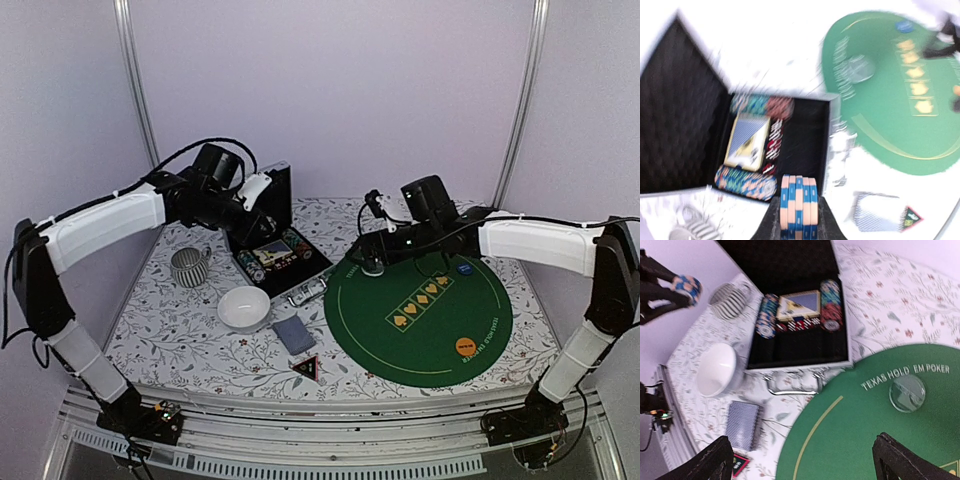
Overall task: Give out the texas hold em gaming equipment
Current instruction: Pass from the left arm to the right
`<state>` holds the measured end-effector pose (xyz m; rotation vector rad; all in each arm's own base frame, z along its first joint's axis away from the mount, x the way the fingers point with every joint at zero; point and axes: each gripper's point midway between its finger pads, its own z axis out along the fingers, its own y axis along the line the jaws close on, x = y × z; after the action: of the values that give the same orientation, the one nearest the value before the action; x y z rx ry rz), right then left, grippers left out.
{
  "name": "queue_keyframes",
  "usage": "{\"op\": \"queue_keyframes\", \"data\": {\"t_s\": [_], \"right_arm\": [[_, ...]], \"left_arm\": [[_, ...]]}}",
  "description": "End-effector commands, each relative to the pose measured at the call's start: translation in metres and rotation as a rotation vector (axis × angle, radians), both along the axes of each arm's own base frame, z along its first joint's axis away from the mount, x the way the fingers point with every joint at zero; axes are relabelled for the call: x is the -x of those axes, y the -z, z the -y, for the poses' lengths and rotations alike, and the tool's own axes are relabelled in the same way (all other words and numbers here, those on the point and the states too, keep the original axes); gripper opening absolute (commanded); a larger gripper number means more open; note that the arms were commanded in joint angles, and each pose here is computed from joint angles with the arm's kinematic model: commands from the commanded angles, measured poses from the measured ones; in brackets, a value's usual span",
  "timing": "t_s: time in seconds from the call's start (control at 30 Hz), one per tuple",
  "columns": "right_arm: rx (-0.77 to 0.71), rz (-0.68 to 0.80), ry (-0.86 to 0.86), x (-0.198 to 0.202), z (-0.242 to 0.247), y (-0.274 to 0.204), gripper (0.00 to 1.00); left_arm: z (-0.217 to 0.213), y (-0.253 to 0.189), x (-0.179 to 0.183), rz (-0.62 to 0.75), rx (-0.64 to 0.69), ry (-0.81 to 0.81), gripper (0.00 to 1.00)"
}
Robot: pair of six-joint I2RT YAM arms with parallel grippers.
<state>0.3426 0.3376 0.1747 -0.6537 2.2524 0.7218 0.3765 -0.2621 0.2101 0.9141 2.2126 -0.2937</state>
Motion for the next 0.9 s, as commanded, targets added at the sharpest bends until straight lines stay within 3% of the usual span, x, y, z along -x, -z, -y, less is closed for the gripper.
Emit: {"op": "queue_keyframes", "data": {"t_s": [0.0, 0.13, 0.33, 0.6, 0.8, 0.87], "right_arm": [[-0.284, 0.139, -0.244, 0.036, -0.023, -0.107, 0.99], [-0.448, 0.240, -0.489, 0.091, -0.034, -0.157, 0.94], [-0.467, 0.327, -0.686, 0.148, -0.062, -0.169, 0.82], [-0.511, 0.414, -0.756, 0.161, -0.077, -0.198, 0.60], [-0.507, 0.455, -0.730, 0.153, -0.082, -0.202, 0.60], [-0.514, 0.461, -0.739, 0.155, -0.085, -0.204, 0.67]], "left_arm": [[0.060, -0.061, 0.067, 0.264, 0.160, 0.318, 0.00], [0.073, -0.123, 0.116, 0.414, 0.390, 0.469, 0.00], [0.082, -0.149, 0.154, 0.385, 0.523, 0.596, 0.00], [0.087, -0.150, 0.185, 0.353, 0.563, 0.685, 0.00], [0.089, -0.154, 0.197, 0.343, 0.588, 0.727, 0.00], [0.090, -0.154, 0.198, 0.342, 0.589, 0.732, 0.00]]}}
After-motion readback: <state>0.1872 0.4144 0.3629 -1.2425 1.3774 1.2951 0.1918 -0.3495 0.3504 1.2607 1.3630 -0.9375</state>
